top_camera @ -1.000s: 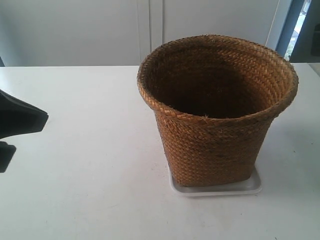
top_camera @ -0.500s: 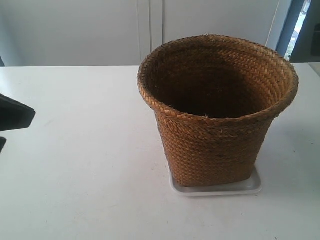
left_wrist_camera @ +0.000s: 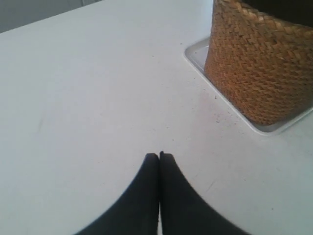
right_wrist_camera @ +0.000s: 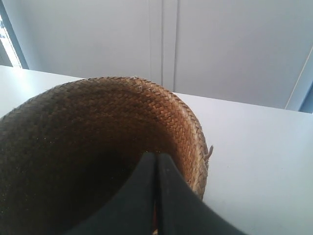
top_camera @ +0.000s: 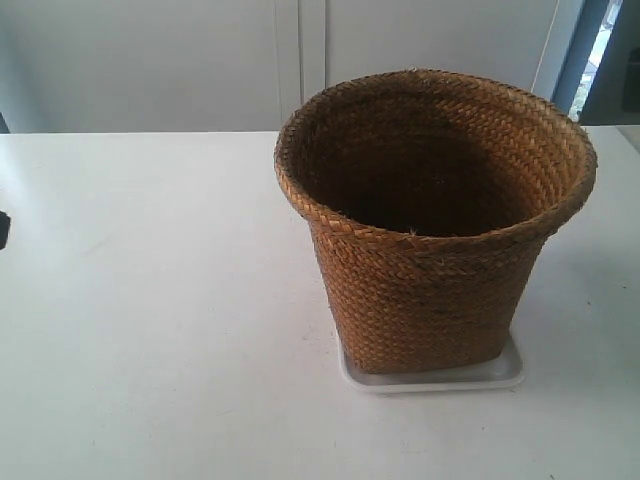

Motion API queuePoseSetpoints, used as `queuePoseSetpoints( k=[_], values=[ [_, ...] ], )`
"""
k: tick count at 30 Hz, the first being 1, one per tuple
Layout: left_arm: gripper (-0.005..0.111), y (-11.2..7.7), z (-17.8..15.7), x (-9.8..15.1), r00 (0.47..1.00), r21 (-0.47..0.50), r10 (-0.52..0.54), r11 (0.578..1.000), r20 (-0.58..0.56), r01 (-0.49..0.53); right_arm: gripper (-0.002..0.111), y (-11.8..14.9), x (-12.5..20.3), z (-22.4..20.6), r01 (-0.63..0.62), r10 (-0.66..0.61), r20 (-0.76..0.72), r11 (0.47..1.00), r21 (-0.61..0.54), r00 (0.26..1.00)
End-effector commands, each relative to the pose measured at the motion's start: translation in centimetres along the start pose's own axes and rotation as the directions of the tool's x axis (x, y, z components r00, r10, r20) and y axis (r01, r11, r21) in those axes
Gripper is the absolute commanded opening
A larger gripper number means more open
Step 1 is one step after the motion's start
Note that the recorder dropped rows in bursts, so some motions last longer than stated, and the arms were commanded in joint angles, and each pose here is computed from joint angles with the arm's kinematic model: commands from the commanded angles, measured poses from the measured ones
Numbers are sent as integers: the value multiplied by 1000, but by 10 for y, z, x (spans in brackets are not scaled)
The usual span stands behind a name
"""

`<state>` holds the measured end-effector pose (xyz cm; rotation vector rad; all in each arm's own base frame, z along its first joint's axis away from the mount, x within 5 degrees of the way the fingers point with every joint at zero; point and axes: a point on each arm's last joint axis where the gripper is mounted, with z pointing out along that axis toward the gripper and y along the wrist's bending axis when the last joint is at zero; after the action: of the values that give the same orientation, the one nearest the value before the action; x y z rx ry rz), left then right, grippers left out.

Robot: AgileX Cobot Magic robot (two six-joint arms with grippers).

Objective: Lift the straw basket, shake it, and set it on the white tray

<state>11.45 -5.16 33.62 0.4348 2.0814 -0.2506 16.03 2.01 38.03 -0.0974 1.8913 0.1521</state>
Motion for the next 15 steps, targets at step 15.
queuePoseSetpoints(
  k=[15],
  values=[
    [0, 18, -21, 76, 953, -212, -32, 972, 301, 100, 0, -2, 1, -1, 4, -4, 1, 1000, 11, 1000]
  ],
)
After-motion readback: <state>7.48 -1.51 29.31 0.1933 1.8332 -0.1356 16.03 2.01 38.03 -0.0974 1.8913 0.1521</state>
